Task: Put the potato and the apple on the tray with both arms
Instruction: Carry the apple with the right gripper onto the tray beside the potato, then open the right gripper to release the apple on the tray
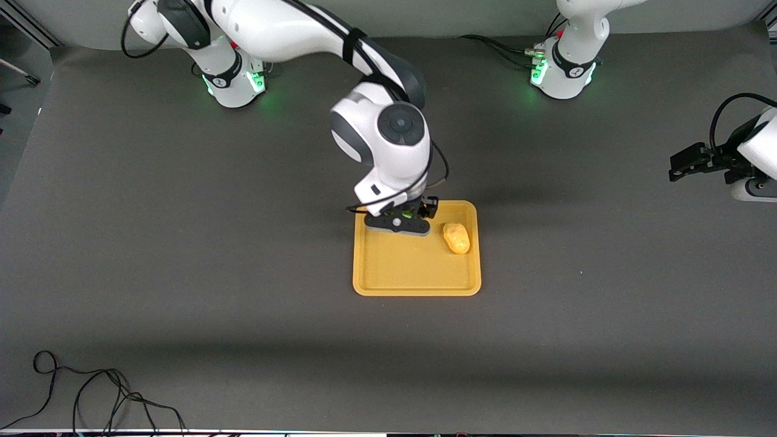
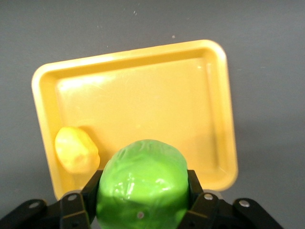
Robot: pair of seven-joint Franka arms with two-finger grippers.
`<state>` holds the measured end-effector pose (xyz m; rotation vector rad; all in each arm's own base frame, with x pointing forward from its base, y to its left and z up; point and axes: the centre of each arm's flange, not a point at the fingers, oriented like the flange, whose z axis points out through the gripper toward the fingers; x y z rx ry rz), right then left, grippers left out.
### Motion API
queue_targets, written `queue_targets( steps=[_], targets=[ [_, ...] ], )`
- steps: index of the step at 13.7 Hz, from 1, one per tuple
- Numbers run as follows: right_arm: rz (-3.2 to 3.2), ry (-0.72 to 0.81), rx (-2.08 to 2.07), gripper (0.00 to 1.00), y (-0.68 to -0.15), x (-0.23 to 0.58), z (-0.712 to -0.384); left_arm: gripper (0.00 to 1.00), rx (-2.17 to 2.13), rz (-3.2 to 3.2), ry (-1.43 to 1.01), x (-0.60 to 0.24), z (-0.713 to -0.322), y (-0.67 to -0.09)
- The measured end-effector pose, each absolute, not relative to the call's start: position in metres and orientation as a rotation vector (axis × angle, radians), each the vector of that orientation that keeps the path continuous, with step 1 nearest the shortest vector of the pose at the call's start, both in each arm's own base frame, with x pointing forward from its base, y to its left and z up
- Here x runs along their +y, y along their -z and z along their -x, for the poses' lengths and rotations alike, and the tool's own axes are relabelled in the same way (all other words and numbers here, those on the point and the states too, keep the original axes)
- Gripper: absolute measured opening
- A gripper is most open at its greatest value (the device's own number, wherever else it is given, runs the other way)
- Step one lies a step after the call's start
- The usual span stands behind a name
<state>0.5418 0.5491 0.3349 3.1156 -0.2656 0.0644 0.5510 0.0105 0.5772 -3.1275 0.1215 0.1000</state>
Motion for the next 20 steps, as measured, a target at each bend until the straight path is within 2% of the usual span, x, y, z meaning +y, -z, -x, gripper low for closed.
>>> queue_targets(
  steps=[3, 9, 12, 14, 17, 20],
  targets=[
    [-3.119, -0.072, -0.263, 0.73, -0.27, 0.554, -0.549, 1.0, 0.143, 3.129, -0.106, 0.003, -0.554, -0.572],
    [-3.112, -0.077, -0.263, 0.73, -0.204, 0.551, -0.552, 1.0, 0.16, 3.133, -0.105, 0.001, -0.56, -0.564],
    [-3.125, -0.097, -0.266, 0.73, -0.195, 0.55, -0.553, 1.0, 0.183, 3.133, -0.102, -0.006, -0.561, -0.565],
    [-3.129, -0.105, -0.271, 0.85, -0.196, 0.549, -0.556, 1.0, 0.202, 3.131, -0.081, -0.013, -0.562, -0.571],
    [-3.128, -0.112, -0.278, 0.8, -0.197, 0.546, -0.559, 1.0, 0.202, 3.131, -0.046, -0.013, -0.564, -0.582],
    [-3.123, -0.123, -0.275, 0.83, -0.198, 0.545, -0.56, 1.0, 0.208, 3.13, -0.029, -0.015, -0.564, -0.588]
  ],
)
